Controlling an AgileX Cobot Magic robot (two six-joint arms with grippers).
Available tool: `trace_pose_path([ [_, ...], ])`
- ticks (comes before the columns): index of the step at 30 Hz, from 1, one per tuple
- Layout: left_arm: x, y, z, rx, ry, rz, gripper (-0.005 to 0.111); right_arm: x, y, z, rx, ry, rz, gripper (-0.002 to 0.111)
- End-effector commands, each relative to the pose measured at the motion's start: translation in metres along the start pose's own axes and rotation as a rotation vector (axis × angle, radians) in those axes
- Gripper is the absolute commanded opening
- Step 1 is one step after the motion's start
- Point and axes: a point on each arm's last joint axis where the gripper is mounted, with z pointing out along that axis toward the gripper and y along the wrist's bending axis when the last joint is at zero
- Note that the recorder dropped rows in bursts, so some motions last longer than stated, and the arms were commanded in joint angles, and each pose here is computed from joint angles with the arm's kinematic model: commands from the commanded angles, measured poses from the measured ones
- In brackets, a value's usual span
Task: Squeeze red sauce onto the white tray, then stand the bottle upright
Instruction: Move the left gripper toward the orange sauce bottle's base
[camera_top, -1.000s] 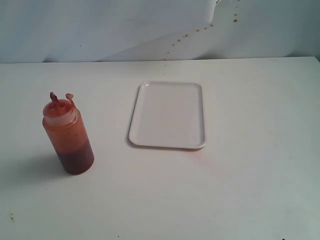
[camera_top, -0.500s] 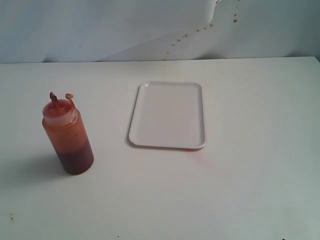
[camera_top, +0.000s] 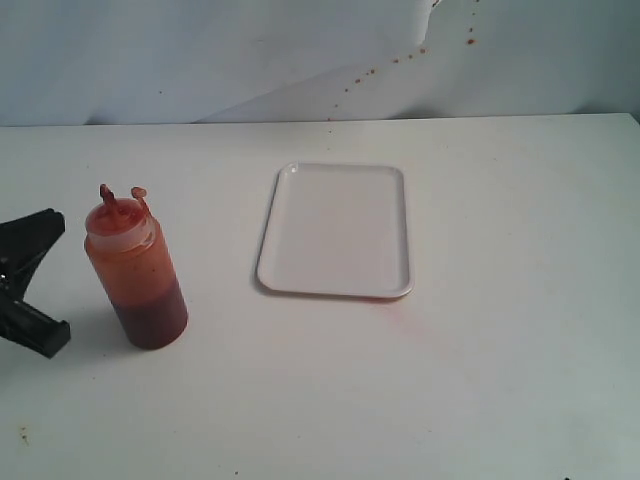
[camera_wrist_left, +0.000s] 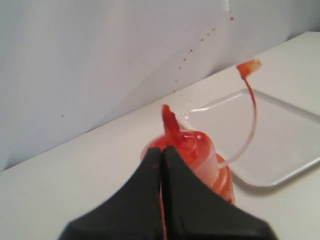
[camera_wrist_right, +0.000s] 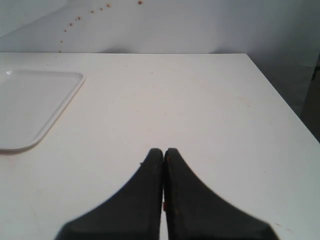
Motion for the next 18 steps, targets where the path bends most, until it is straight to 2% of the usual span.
trace_pose_path([
  [1,0.009,-0.005,0.000,0.043,0.048,0.010,0.000,0.001,0.000,0.000,0.004,-0.004,0.000,0.000],
  [4,0.012,-0.004,-0.003,0.013,0.045,0.003,0.000,0.001,0.000,0.000,0.004,-0.004,0.000,0.000],
  [5,0.014,-0.001,-0.005,-0.039,0.057,-0.018,0.000,0.001,0.000,0.000,0.004,-0.004,0.000,0.000],
  [7,0.021,0.000,-0.008,-0.076,0.107,-0.022,0.000,0.001,0.000,0.000,0.004,-0.004,0.000,0.000],
  [11,0.026,-0.009,-0.008,0.034,0.166,0.056,0.000,0.001,0.000,0.000,0.004,-0.004,0.000,0.000],
  [14,0.035,-0.005,-0.010,-0.018,0.265,0.013,0.000,0.001,0.000,0.000,0.004,-0.004,0.000,0.000],
  [18,0.038,-0.005,-0.011,-0.020,0.298,-0.019,0.000,0.001,0.000,0.000,0.004,-0.004,0.000,0.000],
])
